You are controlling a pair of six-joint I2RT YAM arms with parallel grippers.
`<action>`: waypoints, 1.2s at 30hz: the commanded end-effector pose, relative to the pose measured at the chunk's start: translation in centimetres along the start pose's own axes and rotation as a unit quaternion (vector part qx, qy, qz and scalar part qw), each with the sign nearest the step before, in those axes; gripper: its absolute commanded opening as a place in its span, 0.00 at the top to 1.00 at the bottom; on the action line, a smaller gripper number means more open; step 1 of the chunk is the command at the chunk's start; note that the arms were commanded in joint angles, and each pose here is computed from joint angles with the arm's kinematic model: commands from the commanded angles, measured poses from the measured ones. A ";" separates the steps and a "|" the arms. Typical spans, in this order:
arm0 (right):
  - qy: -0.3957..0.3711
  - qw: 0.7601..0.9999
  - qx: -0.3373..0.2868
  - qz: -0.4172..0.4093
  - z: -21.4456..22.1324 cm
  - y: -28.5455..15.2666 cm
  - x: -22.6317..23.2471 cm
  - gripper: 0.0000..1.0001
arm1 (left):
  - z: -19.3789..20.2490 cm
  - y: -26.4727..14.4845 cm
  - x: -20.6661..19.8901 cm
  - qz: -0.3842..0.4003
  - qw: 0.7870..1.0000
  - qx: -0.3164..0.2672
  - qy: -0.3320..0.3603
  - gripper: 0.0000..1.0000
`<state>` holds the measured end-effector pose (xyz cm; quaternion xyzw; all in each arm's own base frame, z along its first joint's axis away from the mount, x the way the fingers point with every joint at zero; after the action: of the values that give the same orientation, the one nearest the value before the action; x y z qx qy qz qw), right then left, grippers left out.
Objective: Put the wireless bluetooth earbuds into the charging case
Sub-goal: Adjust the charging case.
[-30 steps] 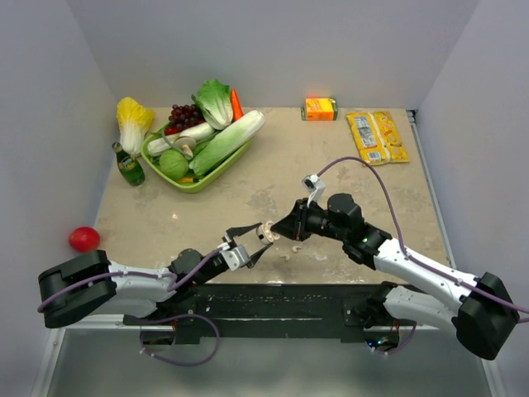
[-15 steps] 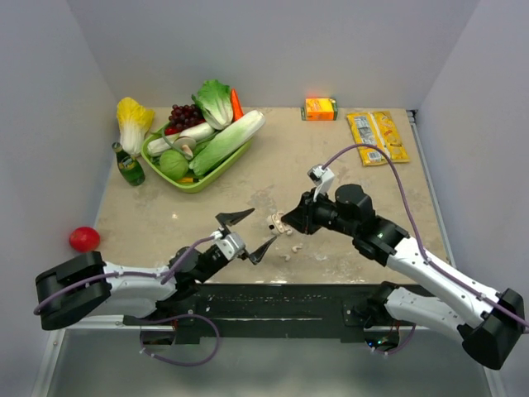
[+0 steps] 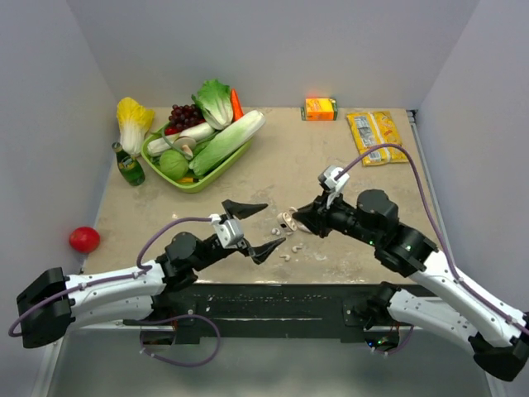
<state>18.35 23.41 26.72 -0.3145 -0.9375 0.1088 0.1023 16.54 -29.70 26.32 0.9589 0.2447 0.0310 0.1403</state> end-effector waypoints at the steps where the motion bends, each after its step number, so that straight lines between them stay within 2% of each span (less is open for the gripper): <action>1: -0.081 0.996 -0.011 -0.025 -3.7 -1.3 1.0 1.00 | 0.3 0.0 -3.7 0.115 0.990 0.065 -0.058 0.00; 5: -0.104 0.992 0.014 -0.077 -3.8 -1.3 3.3 1.00 | 0.1 0.1 -4.7 0.176 0.976 0.091 -0.093 0.00; 13: -0.129 0.987 0.031 -0.090 -3.2 -2.1 3.9 1.00 | -1.0 0.6 -4.4 0.214 0.968 0.083 -0.098 0.01; 22: -0.124 0.988 0.041 -0.084 -2.4 -1.8 3.6 1.00 | -0.3 1.1 -4.6 0.235 0.961 0.099 -0.102 0.22; 30: -0.122 0.988 0.040 -0.082 -2.3 -1.7 3.6 1.00 | 0.0 1.3 -4.3 0.229 0.963 0.096 -0.107 0.51; 32: -0.123 0.988 0.041 -0.082 -2.2 -1.6 3.5 1.00 | 0.0 1.3 -4.3 0.228 0.963 0.095 -0.107 0.53; 36: -0.122 0.988 0.041 -0.082 -2.2 -1.6 3.6 1.00 | -0.1 1.4 -4.3 0.229 0.963 0.094 -0.109 0.44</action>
<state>15.06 24.58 28.49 -0.2125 -0.9574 0.1941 0.0237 13.38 -32.67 24.57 0.9962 0.0144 -0.0788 0.0353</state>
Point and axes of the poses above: each gripper's point midway between its finger pads, its own y axis out along the fingers, its own x axis along the line the jaws close on, z = x × y, the point moved 1 cm from there along -y, back along the fingers, and after that the axes turned 6 degrees about -y, right-handed, at the moved point
